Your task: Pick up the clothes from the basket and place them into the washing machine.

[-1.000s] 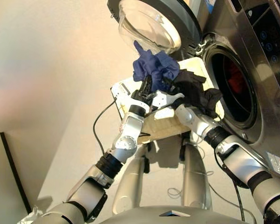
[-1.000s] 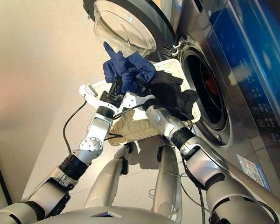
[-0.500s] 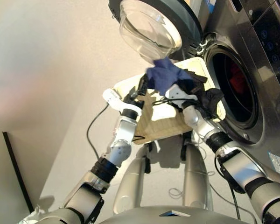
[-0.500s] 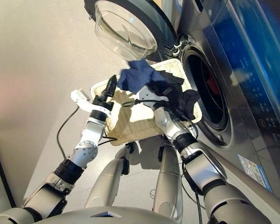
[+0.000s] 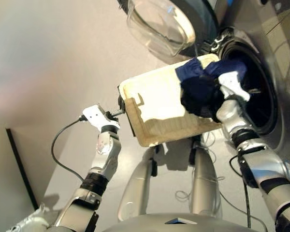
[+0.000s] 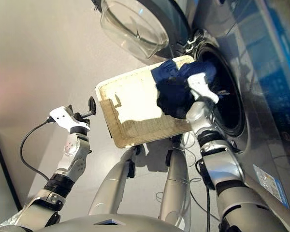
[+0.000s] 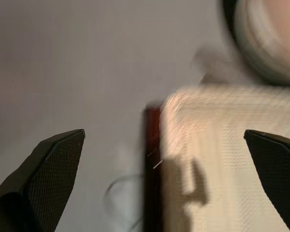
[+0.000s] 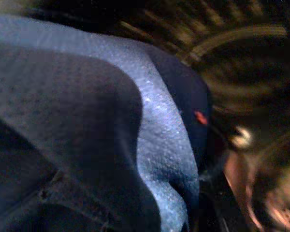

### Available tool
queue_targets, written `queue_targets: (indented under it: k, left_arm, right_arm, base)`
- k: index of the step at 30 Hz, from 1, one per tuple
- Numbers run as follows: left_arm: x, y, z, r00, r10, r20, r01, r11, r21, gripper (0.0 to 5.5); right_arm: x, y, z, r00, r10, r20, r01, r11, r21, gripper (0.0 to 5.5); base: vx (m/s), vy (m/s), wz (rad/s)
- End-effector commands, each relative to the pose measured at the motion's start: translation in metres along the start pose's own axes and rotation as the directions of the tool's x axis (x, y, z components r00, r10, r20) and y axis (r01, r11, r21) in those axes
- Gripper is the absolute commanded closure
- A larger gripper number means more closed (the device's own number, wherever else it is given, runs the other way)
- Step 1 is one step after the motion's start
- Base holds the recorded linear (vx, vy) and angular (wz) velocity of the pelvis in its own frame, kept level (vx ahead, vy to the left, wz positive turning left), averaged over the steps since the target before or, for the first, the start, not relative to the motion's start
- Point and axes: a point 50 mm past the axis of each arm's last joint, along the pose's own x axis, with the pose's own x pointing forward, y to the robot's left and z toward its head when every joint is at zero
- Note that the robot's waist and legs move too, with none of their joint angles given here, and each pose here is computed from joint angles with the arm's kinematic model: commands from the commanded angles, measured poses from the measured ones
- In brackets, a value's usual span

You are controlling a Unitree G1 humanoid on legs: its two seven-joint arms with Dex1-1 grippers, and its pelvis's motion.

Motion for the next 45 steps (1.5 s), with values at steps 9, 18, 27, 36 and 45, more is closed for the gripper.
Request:
queue_targets:
  k: [9,18,27,36,45]
  left_arm:
    - [-0.005,0.006,-0.009,0.999,0.013,-0.051,-0.014,1.0,-0.013,0.0]
    - [-0.004,0.006,-0.01,0.998,0.009,-0.059,-0.01,1.0,-0.003,0.0]
    - [0.008,0.012,0.0,0.999,0.035,-0.018,-0.035,0.999,0.004,0.0]
    - [0.019,0.017,-0.004,0.999,0.005,-0.045,-0.003,0.999,0.034,0.0]
    - [0.027,0.02,-0.007,0.998,0.009,-0.063,-0.005,0.998,0.059,0.0]
  right_arm:
    - [0.099,-0.141,0.063,0.83,-0.48,-0.286,0.557,0.678,0.48,5.5]
    - [0.111,-0.21,0.099,0.705,-0.668,-0.239,0.636,0.445,0.63,5.5]
    - [0.097,-0.123,0.07,0.962,-0.264,-0.075,0.253,0.747,0.615,0.0]
    - [0.037,-0.012,0.066,0.927,0.325,0.19,-0.376,0.774,0.509,0.0]
    - [-0.044,0.061,0.072,0.659,0.678,0.325,-0.75,0.627,0.213,0.0]
  base:
    - [0.002,0.006,0.015]
    - [0.022,-0.002,0.006]
    - [0.024,-0.027,-0.057]
    - [0.006,-0.032,-0.065]
    - [-0.001,-0.006,0.01]
